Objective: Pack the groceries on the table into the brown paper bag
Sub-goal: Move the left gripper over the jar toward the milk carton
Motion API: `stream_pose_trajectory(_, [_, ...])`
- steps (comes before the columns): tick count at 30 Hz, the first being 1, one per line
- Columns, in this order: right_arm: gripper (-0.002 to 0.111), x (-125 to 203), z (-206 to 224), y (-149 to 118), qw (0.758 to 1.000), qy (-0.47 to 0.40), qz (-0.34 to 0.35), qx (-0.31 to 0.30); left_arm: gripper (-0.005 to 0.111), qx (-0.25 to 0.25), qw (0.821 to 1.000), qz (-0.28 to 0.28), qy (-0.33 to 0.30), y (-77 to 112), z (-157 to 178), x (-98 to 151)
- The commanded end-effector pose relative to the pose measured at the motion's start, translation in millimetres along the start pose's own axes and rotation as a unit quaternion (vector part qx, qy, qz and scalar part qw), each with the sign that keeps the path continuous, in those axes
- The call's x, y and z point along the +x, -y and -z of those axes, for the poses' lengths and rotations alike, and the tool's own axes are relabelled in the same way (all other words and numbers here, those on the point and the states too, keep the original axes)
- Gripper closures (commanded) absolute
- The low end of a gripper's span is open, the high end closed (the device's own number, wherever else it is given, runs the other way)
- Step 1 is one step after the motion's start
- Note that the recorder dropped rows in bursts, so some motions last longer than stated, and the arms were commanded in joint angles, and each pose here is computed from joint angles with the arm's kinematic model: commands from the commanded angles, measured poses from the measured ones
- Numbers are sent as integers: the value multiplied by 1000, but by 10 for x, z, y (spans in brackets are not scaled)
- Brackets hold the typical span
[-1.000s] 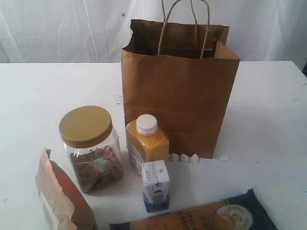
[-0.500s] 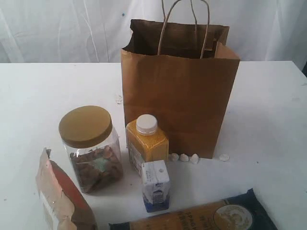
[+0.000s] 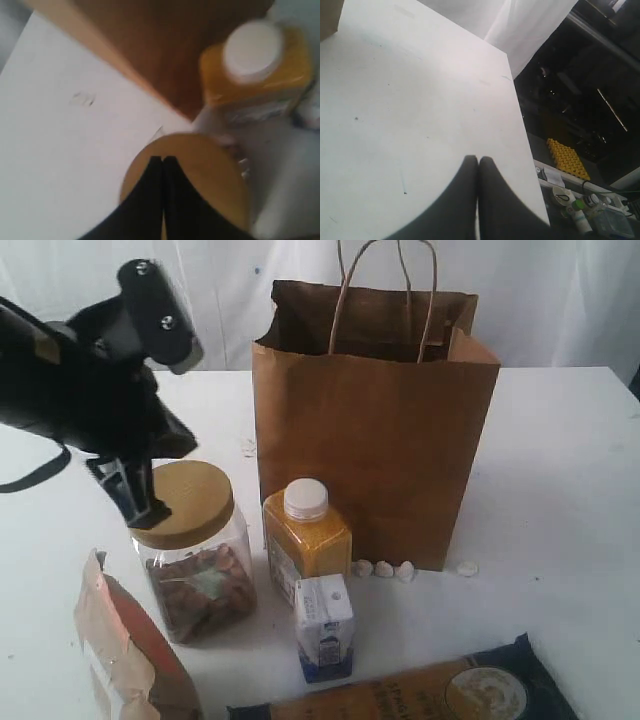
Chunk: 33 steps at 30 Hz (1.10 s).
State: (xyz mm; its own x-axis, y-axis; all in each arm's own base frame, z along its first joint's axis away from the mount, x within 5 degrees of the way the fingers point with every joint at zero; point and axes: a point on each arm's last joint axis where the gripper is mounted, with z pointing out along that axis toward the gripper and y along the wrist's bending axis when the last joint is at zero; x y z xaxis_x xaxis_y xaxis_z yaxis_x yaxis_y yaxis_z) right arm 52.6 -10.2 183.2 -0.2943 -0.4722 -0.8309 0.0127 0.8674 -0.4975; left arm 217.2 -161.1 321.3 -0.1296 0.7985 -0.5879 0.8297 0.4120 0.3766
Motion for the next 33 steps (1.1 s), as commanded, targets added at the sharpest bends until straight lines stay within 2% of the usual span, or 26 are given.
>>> stream_pose_trajectory(1, [108, 0, -2, 0, 1000, 2, 3, 2, 107, 79, 993, 43, 71, 289, 106, -289])
stream_pose_trajectory(6, [108, 0, -2, 0, 1000, 2, 3, 2, 107, 160, 974, 124, 99, 453, 138, -392])
stream_pose_trajectory(10, [108, 0, -2, 0, 1000, 2, 3, 2, 107, 236, 951, 183, 81, 572, 68, -418])
stream_pose_trajectory(12, [108, 0, -2, 0, 1000, 2, 3, 2, 107, 261, 947, 177, 64, 625, -13, -408])
stream_pose_trajectory(14, [108, 0, -2, 0, 1000, 2, 3, 2, 103, 283, 947, 147, 46, 703, -99, -395])
stream_pose_trajectory(20, [108, 0, -2, 0, 1000, 2, 3, 2, 72, 345, 934, 97, 10, 1039, -298, -439])
stream_pose_trajectory(21, [108, 0, -2, 0, 1000, 2, 3, 2, 67, 350, 933, 85, 10, 1087, -316, -449])
stream_pose_trajectory(22, [108, 0, -2, 0, 1000, 2, 3, 2, 56, 357, 932, 62, 12, 1176, -349, -471])
stream_pose_trajectory(24, [108, 0, -2, 0, 1000, 2, 3, 2, 43, 346, 937, 47, 26, 1207, -352, -505])
stream_pose_trajectory(26, [108, 0, -2, 0, 1000, 2, 3, 2, 35, 345, 936, 63, 36, 1203, -347, -532])
stream_pose_trajectory(28, [108, 0, -2, 0, 1000, 2, 3, 2, 34, 356, 930, 79, 41, 1216, -332, -551])
stream_pose_trajectory(30, [108, 0, -2, 0, 1000, 2, 3, 2, 34, 351, 932, 74, 40, 1210, -338, -545])
stream_pose_trajectory(33, [108, 0, -2, 0, 1000, 2, 3, 2, 34, 303, 945, 116, 23, 1136, -397, -535])
